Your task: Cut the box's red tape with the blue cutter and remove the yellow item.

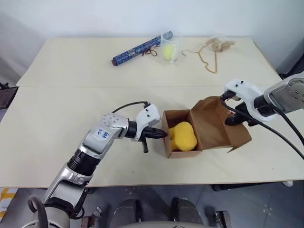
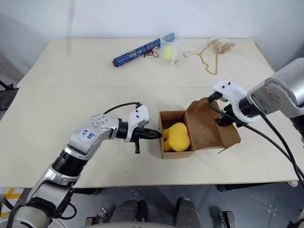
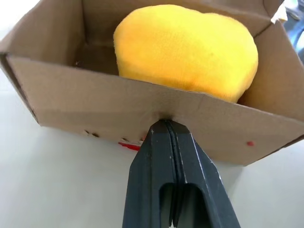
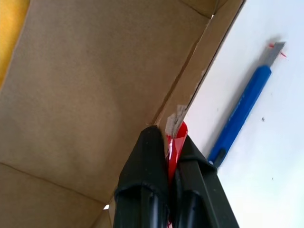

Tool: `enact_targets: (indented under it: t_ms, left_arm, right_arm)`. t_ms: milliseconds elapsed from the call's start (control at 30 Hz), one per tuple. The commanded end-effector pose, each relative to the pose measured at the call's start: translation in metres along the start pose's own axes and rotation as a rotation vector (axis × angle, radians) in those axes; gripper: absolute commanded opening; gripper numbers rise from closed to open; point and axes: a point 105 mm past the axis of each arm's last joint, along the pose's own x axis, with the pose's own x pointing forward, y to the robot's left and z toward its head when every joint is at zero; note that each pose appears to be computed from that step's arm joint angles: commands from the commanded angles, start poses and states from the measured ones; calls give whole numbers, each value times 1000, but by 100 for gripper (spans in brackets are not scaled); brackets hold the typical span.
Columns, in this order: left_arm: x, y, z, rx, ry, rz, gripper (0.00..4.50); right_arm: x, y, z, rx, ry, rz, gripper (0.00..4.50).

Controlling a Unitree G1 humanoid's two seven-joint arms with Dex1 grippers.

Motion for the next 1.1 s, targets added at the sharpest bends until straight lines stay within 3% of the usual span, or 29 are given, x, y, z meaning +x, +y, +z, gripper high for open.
enact_targets:
  t_ms: [33,200,400,467,600,733,867,933,1100]
  left_arm:
    - [-6,-5,11,42,-30,-6,55]
    - [-28,10,9,72,-43,62,203]
    - [-69,17,3,22,-111,52,394]
    - [-87,18,-8,3,-118,61,449]
    - [-120,18,-26,37,-215,145,449]
    - [-165,18,-61,-30,-274,330,449]
    - [-194,12,-83,-1,-244,464,449]
    - [-220,0,-97,-100,-262,516,449]
    - [-220,-17,-85,-148,-261,439,449]
  right_arm:
    - [-11,1,8,-18,-84,-15,71]
    - [-30,-17,-1,-17,-242,8,235]
    - [-46,-29,-8,-205,-499,62,450]
    - [-54,-39,-12,-213,-578,47,450]
    - [-76,-53,-28,-249,-759,124,450]
    - [-106,-56,-13,-275,-1122,102,450]
    - [-107,-23,-13,-454,-1169,252,450]
    - [-100,8,-16,-611,-1147,379,450]
    - [-84,41,-31,-709,-1088,499,450]
